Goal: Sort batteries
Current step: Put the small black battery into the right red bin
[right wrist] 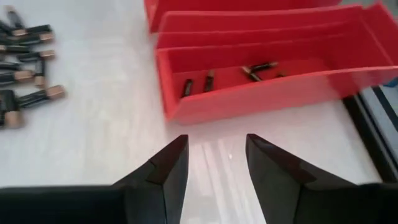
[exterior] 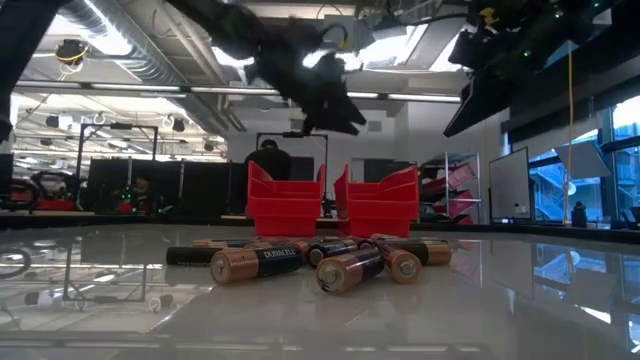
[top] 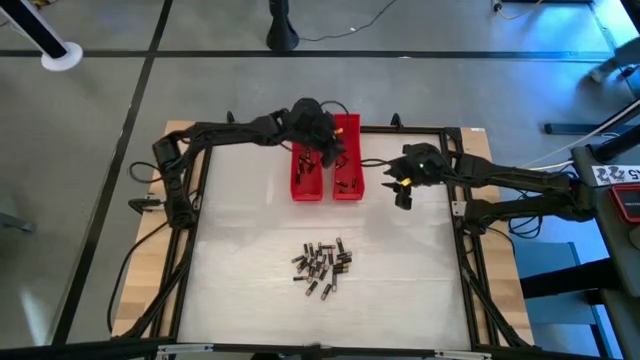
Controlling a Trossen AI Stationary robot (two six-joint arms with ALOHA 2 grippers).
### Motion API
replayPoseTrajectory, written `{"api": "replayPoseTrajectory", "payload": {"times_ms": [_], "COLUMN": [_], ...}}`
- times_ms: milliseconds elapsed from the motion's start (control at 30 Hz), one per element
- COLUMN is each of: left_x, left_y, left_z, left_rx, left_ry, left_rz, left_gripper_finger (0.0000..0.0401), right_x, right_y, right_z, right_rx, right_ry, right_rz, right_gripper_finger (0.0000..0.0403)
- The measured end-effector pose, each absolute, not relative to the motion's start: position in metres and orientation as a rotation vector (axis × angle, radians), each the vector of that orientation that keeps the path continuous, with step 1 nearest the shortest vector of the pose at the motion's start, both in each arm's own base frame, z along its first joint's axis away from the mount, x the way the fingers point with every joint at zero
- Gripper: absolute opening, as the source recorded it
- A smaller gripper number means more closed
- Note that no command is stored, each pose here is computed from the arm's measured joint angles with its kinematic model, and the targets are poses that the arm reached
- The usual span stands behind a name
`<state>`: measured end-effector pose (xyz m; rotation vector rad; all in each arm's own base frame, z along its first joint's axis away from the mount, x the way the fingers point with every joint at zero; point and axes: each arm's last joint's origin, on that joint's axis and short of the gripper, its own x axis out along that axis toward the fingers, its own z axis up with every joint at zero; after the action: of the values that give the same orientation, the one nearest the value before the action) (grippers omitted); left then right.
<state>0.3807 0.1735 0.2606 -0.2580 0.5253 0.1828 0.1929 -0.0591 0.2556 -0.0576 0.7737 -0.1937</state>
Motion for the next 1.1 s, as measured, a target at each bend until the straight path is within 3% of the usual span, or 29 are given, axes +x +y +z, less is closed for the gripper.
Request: {"api": "replayPoseTrajectory", "payload": {"times_ms": [167,467,667,1100], "left_x": [0.381,0.363,0.362,0.341], "left_y": [0.114,0.021,-0.032,-0.077], "left_z": [0.268,0.243,0.240,0.196], "left_rx": [-0.249,-0.369,-0.309,-0.381], "left_ry": [0.688,1.142,1.177,1.288], "left_rz": [0.199,0.152,0.076,0.262], "left_gripper_finger": [0.0147,0.0141,0.0141,0.0141], "right_x": [0.199,0.204,0.203,0.199], "right_y": [-0.041,-0.003,0.019,0.043], "right_z": [0.251,0.244,0.244,0.243], "right_rx": [-0.090,-0.157,-0.160,-0.148], "right_ry": [0.737,0.717,0.710,0.715], "right_rz": [-0.094,0.093,0.180,0.265], "right_gripper_finger": [0.0163,0.0163,0.0163,0.0163]}}
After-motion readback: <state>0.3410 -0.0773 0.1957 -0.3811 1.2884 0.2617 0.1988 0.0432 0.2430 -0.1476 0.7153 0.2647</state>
